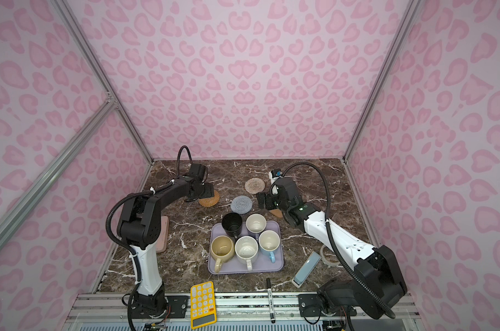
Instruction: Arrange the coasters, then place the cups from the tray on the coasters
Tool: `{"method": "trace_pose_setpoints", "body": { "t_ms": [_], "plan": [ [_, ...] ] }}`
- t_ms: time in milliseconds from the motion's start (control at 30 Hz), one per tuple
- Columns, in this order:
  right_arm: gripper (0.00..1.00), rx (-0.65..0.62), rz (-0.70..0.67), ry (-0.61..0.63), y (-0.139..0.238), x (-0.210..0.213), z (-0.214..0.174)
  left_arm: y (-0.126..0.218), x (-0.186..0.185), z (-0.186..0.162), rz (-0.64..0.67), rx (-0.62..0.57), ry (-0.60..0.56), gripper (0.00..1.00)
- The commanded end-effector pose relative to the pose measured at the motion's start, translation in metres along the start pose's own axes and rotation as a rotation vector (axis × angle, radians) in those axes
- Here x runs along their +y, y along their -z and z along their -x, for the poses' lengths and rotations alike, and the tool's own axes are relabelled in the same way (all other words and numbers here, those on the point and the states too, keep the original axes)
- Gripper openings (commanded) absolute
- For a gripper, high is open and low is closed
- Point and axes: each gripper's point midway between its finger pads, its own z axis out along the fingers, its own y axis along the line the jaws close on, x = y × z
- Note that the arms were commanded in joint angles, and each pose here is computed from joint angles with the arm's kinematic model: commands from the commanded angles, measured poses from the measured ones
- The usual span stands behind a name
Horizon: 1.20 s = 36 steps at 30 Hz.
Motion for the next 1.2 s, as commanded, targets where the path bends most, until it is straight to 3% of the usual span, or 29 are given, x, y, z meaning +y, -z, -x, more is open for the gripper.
{"method": "trace_pose_setpoints", "body": {
  "t_ms": [0, 100, 233, 367, 633, 833, 1167],
  "plan": [
    [1.00, -0.003, -0.008, -0.008, 0.002, -0.001, 0.003, 0.016, -0.006, 0.011, -0.030, -0.025, 0.003, 0.84],
    [1.00, -0.001, -0.015, -0.004, 0.004, -0.003, 0.002, 0.037, -0.013, 0.017, -0.030, -0.065, -0.025, 0.85],
    [1.00, 0.001, -0.016, 0.002, 0.008, -0.005, 0.002, 0.069, -0.035, 0.022, -0.021, -0.130, -0.147, 0.87],
    [1.00, -0.004, -0.028, -0.001, 0.009, -0.012, 0.003, 0.080, -0.077, 0.008, -0.176, -0.111, -0.263, 0.87],
    [1.00, 0.036, -0.038, -0.020, -0.002, -0.026, 0.005, 0.056, -0.124, -0.020, -0.196, -0.035, -0.376, 0.85],
    [1.00, 0.111, -0.030, -0.007, -0.010, -0.026, -0.009, 0.031, -0.140, -0.041, -0.211, 0.043, -0.434, 0.84],
    [1.00, 0.135, -0.043, -0.004, -0.016, -0.035, -0.022, 0.011, -0.160, -0.065, -0.248, 0.108, -0.531, 0.84]
  ]
}}
